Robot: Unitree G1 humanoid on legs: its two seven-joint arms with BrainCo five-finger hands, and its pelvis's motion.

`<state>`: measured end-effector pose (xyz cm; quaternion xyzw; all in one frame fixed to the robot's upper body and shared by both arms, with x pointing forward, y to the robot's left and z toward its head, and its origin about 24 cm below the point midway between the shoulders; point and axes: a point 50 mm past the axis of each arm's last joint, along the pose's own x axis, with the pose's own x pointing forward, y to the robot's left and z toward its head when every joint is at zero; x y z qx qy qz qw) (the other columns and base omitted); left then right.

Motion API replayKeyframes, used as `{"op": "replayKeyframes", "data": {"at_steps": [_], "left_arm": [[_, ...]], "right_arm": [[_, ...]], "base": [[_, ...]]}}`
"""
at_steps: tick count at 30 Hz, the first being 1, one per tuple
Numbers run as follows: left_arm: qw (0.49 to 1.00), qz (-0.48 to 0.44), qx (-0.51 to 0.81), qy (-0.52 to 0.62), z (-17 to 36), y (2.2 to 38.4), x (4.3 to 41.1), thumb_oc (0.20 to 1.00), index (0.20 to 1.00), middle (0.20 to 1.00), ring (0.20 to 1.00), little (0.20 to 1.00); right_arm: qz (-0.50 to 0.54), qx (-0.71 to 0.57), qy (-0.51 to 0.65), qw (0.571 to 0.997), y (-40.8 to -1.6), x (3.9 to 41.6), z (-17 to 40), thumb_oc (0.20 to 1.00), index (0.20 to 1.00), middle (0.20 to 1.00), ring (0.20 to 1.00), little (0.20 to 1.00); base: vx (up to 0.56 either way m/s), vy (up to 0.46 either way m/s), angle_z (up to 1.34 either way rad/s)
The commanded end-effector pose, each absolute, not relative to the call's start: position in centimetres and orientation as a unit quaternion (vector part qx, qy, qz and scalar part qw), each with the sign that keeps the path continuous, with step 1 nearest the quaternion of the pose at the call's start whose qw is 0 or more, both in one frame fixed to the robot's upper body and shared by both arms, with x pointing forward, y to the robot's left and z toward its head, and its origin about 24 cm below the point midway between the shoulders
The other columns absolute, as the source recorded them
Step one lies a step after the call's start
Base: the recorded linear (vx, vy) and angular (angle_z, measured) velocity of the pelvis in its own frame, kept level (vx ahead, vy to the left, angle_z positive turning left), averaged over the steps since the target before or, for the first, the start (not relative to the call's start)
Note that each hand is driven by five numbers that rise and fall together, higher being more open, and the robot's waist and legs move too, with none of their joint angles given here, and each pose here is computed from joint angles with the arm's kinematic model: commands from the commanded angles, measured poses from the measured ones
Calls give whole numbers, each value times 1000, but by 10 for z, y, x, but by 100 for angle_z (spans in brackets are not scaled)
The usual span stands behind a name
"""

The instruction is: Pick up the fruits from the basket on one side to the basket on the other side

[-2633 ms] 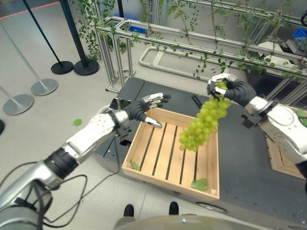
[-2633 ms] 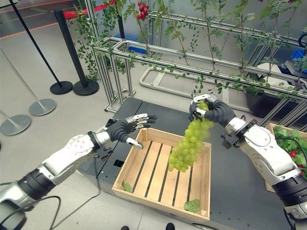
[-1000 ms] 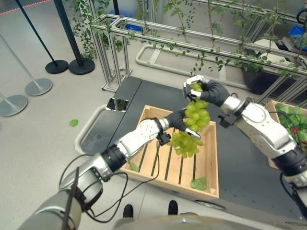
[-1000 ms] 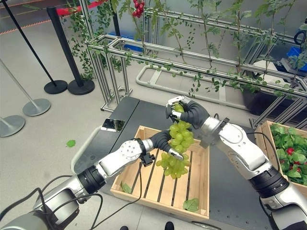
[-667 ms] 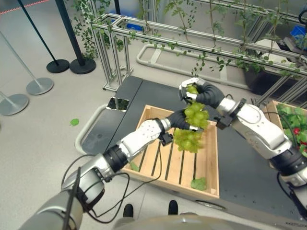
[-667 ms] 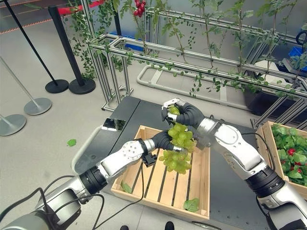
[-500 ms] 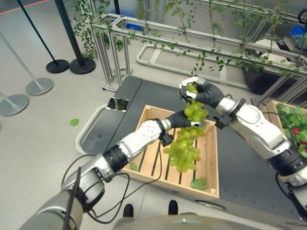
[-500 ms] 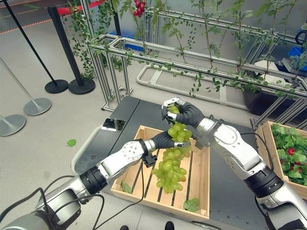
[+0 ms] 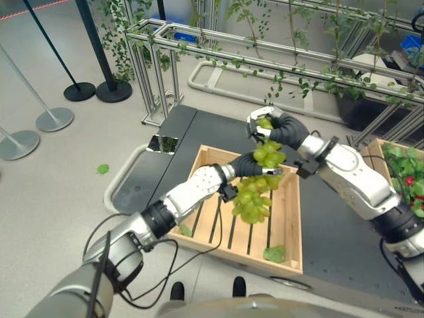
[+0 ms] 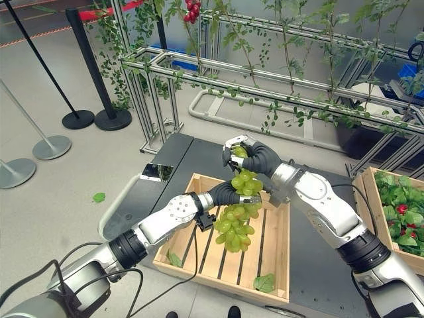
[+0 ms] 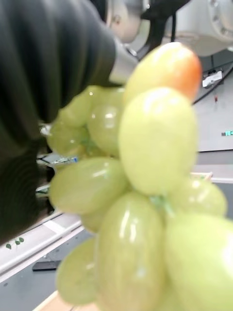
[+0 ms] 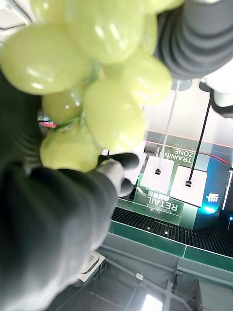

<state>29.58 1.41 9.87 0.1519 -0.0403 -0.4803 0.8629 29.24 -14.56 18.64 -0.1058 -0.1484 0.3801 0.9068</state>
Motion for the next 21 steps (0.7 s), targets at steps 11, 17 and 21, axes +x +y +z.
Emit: {"op": "replayKeyframes", "data": {"at_steps": [11, 17, 21], "left_arm": [[902, -416, 51, -105, 137, 65, 304, 200, 200, 200, 200, 200], [943, -315, -67, -88, 125, 133, 290, 200, 200, 200, 200, 200], [955, -271, -90, -82, 118, 158, 280, 200, 200, 200, 200, 200]], "right_arm": [[303, -100, -194, 928, -191, 282, 202, 1000, 1000, 1000, 1000, 1000], [162, -35, -177, 970, -251, 257, 170, 1000, 1000, 1000, 1000, 1000], [118, -19, -172, 978, -266, 246, 158, 1000, 1000, 1000, 1000, 1000]], "base": [[3, -4, 0], [12, -4, 0], [10, 2, 0]]}}
